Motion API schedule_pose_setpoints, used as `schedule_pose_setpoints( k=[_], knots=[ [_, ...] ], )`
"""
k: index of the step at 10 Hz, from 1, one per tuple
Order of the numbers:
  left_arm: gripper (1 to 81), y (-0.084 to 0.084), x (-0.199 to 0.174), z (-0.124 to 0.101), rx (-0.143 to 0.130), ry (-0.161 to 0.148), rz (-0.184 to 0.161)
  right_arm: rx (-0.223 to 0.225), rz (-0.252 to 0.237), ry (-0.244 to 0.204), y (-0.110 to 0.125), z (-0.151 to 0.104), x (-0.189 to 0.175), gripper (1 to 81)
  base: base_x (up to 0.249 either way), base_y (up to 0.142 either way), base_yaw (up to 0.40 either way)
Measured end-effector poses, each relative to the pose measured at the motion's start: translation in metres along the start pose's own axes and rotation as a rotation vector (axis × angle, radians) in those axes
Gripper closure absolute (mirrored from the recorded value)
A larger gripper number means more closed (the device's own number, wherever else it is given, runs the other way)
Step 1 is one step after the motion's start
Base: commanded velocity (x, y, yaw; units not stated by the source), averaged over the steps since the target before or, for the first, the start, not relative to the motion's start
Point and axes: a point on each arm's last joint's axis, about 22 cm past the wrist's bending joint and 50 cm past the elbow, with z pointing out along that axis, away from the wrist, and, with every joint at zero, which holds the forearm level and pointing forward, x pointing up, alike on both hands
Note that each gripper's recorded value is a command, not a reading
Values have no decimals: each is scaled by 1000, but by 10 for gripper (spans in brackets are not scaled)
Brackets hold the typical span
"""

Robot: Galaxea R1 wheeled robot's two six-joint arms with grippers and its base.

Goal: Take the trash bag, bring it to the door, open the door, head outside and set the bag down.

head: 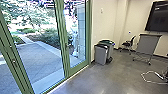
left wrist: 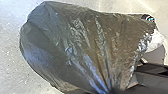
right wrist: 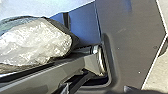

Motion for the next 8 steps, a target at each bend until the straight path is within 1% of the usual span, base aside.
schedule_pose_setpoints(
  k=[4,8],
  knots=[
    [811,0,0,0,0,0,0,0,0,0,0,0,0,10,152,-61,0],
    [811,3,-1,0,-3,-2,0,0,0,0,0,0,0,10,152,0,0]
  ],
)
